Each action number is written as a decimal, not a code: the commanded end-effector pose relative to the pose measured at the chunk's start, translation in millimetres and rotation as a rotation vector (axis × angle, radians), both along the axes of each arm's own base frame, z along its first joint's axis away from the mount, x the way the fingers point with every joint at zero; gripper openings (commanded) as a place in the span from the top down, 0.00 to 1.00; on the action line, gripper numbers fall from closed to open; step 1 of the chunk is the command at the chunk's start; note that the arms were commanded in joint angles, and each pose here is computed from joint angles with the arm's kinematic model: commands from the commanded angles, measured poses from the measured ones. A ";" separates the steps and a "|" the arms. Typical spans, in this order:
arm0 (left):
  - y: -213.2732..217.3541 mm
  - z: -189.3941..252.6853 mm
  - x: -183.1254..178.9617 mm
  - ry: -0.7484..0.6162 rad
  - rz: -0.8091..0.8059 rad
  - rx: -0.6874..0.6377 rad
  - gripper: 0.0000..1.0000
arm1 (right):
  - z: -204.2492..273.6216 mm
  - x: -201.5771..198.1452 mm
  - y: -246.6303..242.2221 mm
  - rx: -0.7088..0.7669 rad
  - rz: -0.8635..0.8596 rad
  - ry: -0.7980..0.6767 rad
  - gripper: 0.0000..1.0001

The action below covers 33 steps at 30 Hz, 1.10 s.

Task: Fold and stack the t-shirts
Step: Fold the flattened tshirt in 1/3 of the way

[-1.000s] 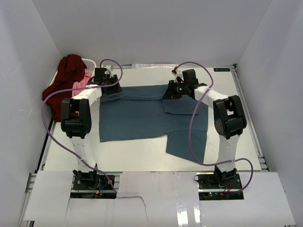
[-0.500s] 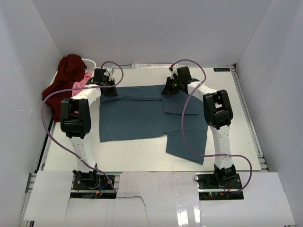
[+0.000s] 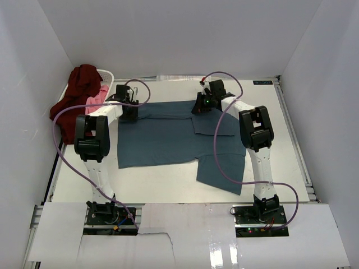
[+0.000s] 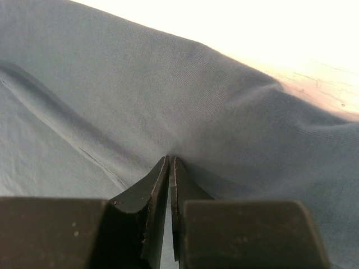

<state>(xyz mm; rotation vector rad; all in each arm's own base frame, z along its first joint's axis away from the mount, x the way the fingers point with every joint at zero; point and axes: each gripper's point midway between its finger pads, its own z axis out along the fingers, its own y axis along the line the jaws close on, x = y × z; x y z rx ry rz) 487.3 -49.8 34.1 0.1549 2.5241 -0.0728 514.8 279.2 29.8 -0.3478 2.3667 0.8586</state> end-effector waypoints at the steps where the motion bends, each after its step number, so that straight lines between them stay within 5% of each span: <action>1: 16.3 -4.1 -3.8 0.014 0.028 0.123 0.47 | -19.9 -4.7 -12.7 -0.046 -0.007 0.030 0.89; 3: 13.5 -6.3 -6.9 0.020 0.014 0.137 0.36 | -18.0 -5.4 -12.9 -0.041 -0.004 0.028 0.88; 6: 13.7 -6.3 -6.9 0.020 0.010 0.159 0.35 | -14.4 -4.5 -14.3 -0.035 -0.005 0.026 0.87; 12: 17.4 -6.1 -5.4 0.011 0.019 0.178 0.36 | -13.0 -5.0 -15.3 -0.035 -0.003 0.022 0.87; 17: 15.6 14.2 2.5 -0.059 0.019 0.170 0.47 | -16.2 -7.0 -16.1 -0.035 0.002 0.030 0.86; 25: 18.9 17.0 6.9 -0.084 0.032 0.186 0.45 | -20.4 -9.6 -16.4 -0.033 0.007 0.044 0.85; 28: 16.7 17.9 10.1 -0.098 0.013 0.182 0.57 | -21.2 -10.2 -16.7 -0.034 0.009 0.042 0.85; 30: 16.4 17.7 10.1 -0.093 0.007 0.183 0.77 | -22.8 -11.6 -17.2 -0.037 0.011 0.046 0.85; 33: 16.8 20.0 7.4 -0.090 0.012 0.181 0.79 | -25.1 -11.3 -18.7 -0.047 0.006 0.048 0.84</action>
